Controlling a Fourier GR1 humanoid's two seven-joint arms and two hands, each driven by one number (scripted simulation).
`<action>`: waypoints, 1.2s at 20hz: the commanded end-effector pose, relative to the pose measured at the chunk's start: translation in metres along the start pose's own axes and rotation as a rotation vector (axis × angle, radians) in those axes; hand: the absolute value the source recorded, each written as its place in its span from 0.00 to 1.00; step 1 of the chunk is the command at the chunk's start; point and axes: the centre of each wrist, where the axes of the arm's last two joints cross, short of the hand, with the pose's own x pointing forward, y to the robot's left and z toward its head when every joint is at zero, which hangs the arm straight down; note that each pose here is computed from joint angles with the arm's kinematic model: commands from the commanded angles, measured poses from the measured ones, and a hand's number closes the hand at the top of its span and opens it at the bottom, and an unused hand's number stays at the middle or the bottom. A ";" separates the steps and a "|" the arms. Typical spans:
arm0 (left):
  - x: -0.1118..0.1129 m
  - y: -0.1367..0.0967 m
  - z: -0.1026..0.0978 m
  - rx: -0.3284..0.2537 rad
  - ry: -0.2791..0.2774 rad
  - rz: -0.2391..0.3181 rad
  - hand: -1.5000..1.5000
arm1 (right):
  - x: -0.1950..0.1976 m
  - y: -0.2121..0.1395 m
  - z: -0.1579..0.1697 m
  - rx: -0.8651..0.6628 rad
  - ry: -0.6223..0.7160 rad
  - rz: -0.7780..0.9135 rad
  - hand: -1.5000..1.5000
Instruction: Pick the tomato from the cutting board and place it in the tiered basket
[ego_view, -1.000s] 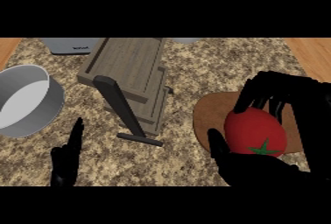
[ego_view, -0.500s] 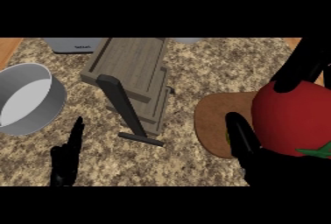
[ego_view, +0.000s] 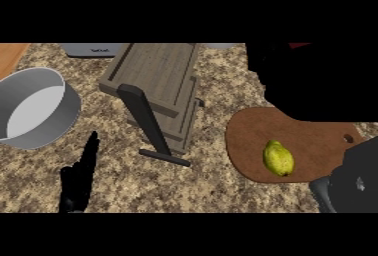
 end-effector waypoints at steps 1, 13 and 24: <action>0.001 0.004 -0.005 -0.012 0.043 -0.007 0.50 | 0.035 -0.015 -0.027 0.026 0.221 0.077 1.00; -0.006 0.012 -0.007 -0.026 0.011 -0.004 0.50 | 0.068 0.028 -0.072 0.169 0.202 0.112 1.00; -0.004 -0.019 -0.001 -0.050 0.012 0.005 0.50 | 0.046 0.089 -0.094 0.195 0.297 0.067 1.00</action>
